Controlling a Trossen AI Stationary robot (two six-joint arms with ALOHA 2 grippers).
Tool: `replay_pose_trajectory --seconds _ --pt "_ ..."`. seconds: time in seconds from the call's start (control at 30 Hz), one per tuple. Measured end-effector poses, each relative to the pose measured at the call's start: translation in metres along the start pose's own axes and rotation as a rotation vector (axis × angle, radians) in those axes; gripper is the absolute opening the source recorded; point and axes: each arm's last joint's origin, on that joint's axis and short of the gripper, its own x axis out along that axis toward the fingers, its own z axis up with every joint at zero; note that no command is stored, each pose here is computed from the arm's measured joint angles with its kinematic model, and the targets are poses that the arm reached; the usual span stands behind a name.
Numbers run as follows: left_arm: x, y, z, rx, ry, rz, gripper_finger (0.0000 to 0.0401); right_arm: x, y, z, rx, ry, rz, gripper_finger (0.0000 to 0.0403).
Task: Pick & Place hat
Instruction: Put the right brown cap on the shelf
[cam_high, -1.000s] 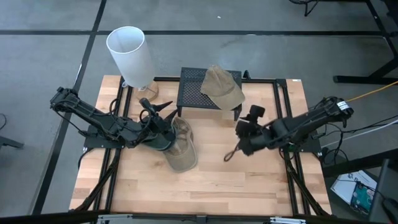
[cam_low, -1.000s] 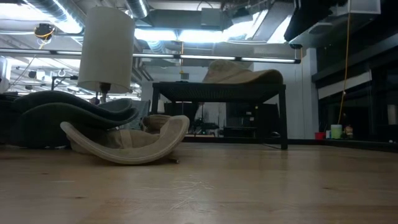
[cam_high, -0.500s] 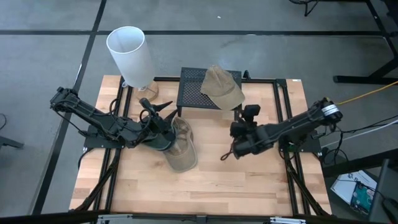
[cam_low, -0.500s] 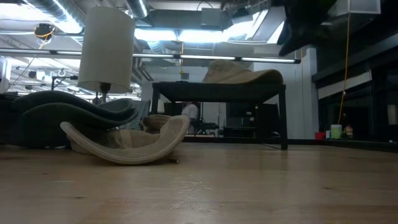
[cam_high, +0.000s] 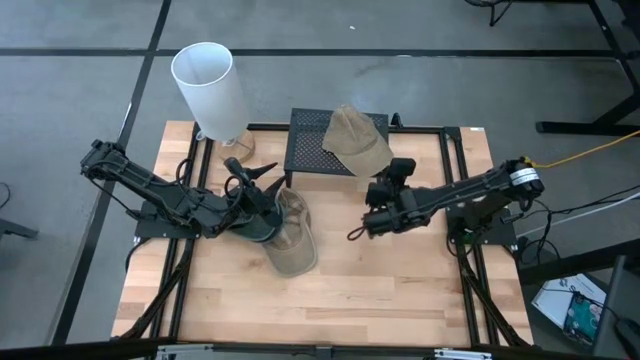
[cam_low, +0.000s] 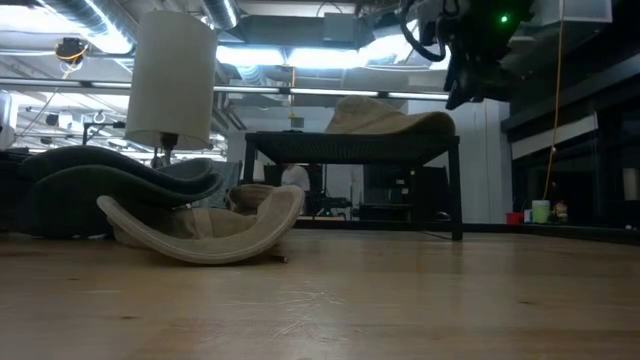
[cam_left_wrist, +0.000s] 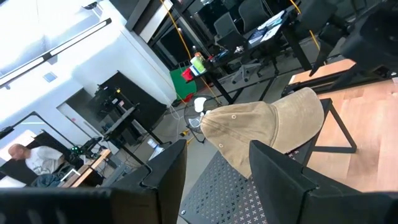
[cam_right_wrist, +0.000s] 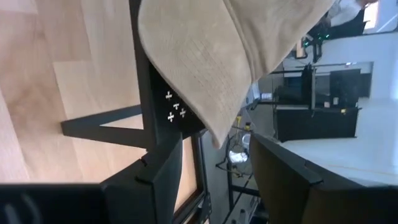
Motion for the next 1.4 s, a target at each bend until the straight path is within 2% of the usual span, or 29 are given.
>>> replay_pose_trajectory --seconds 0.13,0.3,0.43,0.73,1.13,1.3,1.4 --pt "0.0 0.0 0.0 0.0 0.0 0.0 0.0169 0.006 0.007 -0.006 0.003 0.025 0.012 0.0186" --pt "0.0 0.0 0.0 0.0 0.0 0.0 0.0169 0.004 0.023 -0.025 0.003 -0.026 -0.08 0.0186" --pt "0.0 0.0 0.0 0.018 0.0 0.0 0.0169 -0.005 0.027 -0.039 0.055 -0.102 -0.125 0.0186" --pt "0.0 0.0 0.0 0.018 0.0 0.0 0.0169 -0.004 0.028 -0.07 0.159 -0.192 -0.123 0.0186" --pt "0.0 0.0 0.0 0.018 -0.001 0.0 0.0169 0.004 0.027 -0.06 0.118 -0.196 -0.133 0.0186" --pt "0.0 0.0 0.0 0.017 -0.001 0.0 0.0169 0.01 0.027 -0.05 0.097 -0.186 -0.059 0.0186" --pt "0.0 0.0 0.0 0.017 -0.001 0.0 0.0169 0.01 0.023 -0.045 0.125 -0.205 0.009 0.0186"
